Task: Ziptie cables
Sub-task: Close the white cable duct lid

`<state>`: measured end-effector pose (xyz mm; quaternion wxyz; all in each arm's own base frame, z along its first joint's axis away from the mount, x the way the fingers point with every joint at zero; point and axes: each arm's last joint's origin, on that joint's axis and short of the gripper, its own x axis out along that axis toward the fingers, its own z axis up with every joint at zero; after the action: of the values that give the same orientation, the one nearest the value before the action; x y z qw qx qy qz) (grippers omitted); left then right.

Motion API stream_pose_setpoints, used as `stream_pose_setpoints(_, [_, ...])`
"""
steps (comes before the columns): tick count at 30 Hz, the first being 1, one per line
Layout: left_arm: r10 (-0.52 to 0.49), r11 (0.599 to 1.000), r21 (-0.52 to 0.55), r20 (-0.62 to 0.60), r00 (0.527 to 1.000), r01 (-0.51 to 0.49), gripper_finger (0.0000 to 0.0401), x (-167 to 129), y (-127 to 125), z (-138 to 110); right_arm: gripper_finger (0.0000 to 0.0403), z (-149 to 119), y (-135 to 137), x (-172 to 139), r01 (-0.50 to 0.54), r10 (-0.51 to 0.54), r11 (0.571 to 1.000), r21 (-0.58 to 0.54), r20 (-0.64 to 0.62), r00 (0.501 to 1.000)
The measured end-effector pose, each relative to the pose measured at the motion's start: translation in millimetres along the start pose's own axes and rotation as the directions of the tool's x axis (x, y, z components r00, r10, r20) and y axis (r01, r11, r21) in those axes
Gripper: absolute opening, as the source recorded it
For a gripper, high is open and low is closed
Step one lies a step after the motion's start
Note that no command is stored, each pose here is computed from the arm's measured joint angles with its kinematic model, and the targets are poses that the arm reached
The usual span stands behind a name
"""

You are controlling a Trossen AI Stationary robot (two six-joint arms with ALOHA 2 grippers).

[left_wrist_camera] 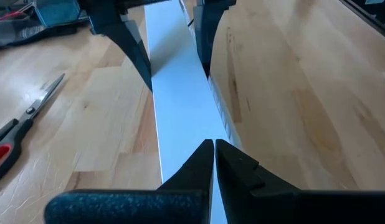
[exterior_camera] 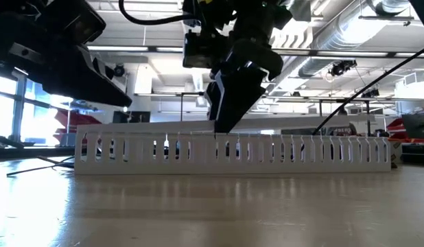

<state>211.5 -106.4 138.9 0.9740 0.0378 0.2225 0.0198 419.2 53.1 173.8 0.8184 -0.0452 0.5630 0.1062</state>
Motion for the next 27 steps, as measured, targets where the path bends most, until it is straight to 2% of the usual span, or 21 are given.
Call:
stream_pose_setpoints(8, [0.001, 1.0, -0.001, 0.001, 1.0, -0.001, 0.0, 0, 0, 0, 0.0218, 10, 0, -18, 0.012, -0.011, 1.0, 0.024, -0.018, 1.0])
stream_pose_setpoints(27, [0.0, 1.0, -0.005, 0.01, 1.0, 0.0, 0.0, 0, 0, 1, 0.0218, 9, 10, -14, 0.004, -0.003, 1.0, 0.021, -0.036, 0.999])
